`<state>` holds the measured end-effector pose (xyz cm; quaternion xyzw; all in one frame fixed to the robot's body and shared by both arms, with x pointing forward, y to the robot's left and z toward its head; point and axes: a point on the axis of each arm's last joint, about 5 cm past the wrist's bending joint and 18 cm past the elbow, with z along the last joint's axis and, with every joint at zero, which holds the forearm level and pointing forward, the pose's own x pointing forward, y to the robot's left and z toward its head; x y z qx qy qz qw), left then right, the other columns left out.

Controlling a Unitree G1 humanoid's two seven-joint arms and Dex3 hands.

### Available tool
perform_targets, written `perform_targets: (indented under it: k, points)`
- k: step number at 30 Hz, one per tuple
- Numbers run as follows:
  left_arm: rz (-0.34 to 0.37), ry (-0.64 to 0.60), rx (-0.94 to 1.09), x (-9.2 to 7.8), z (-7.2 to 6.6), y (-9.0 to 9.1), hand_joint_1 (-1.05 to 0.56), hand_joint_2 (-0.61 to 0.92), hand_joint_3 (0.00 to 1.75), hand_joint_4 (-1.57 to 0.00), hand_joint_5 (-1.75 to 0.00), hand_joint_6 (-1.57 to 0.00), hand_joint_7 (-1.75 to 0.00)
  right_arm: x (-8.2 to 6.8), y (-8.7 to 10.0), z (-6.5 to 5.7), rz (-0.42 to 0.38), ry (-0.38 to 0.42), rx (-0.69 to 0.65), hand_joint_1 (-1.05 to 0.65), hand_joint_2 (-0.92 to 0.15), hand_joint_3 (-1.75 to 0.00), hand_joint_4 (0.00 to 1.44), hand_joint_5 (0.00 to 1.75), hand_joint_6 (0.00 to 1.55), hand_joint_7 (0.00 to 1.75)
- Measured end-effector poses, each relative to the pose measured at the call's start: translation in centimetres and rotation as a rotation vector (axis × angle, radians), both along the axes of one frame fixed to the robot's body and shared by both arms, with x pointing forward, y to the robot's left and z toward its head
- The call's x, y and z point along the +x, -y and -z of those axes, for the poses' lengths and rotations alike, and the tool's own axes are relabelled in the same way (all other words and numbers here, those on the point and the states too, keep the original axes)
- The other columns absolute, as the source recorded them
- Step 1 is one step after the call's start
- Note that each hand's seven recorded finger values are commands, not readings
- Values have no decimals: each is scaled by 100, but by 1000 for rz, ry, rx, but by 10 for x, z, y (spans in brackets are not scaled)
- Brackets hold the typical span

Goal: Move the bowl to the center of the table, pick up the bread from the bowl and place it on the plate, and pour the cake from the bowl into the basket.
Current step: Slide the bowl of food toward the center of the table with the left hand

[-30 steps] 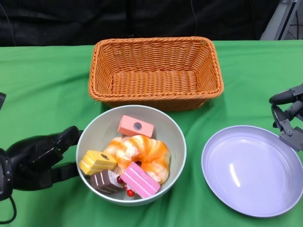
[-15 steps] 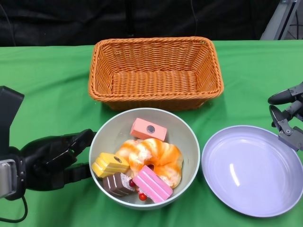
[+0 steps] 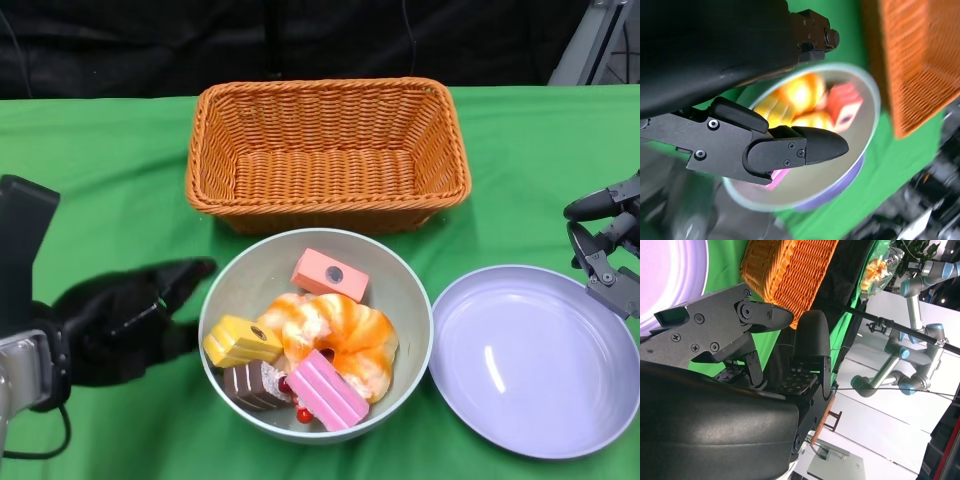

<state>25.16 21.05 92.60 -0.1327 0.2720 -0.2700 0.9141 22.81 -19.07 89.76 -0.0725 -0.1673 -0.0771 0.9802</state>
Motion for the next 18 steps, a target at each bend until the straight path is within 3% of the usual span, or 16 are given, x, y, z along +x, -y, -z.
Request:
perform_targets:
  k: [14,17,18]
  points:
    - [-128,227,180,-4,2,-15,-63,92,41,-27,-11,-23,-6,0,1,1,-25,-1,-3,-16,-70,-59,76,151,71,119]
    - [-180,303,228,-5,0,-18,-56,92,35,-43,-12,-38,-6,0,1,1,-43,-2,8,-13,-70,-60,75,150,71,117]
    - [-207,341,257,-5,0,-20,-47,92,31,-62,-13,-55,-7,0,1,1,-51,-2,8,-10,-71,-62,75,148,71,116]
